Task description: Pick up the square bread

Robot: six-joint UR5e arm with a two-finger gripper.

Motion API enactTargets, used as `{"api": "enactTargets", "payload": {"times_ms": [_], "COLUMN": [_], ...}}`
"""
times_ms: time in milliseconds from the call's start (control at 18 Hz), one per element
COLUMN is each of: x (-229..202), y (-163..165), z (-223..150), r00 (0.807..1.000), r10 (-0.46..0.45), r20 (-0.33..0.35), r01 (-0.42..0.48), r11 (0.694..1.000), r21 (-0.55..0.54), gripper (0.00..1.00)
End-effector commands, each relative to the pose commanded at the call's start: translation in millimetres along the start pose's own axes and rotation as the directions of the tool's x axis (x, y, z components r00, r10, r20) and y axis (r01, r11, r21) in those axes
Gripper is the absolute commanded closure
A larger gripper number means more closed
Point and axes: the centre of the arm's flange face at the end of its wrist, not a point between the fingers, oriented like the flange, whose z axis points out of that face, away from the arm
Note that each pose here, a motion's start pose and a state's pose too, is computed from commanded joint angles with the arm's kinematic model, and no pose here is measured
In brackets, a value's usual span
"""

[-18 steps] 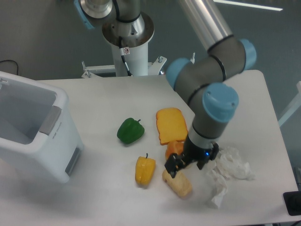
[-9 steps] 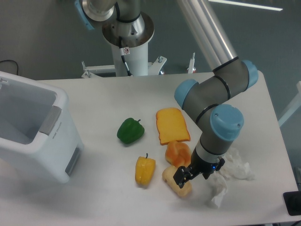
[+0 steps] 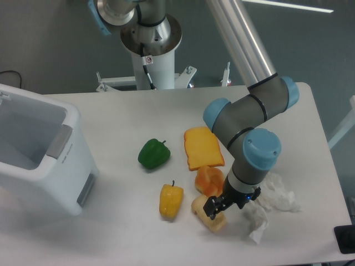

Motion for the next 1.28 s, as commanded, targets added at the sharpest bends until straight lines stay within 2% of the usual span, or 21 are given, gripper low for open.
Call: {"api": "enactTargets", "payload": {"times_ms": [111,611,889,1278], "x": [0.1,-0.2,0.1,2.1], "y": [-0.5,0.2,0.1,-2.6], "z": [-0.6,1.2,0.2,-8.4], "r00": [1.000,0.999,0.999,0.999], "r10": [-0.026,-0.042,-0.047,-0.043], "r20": [0.000,0.000,-0.002,-0.005], "r01": [0.026,0.042,0.047,0.043], "r11": [1.000,0.999,0.999,0.999], "r21": [0.001,-0.003,-0.001,0.014], "gripper": [0.41,0.68,0.87,0.96]}}
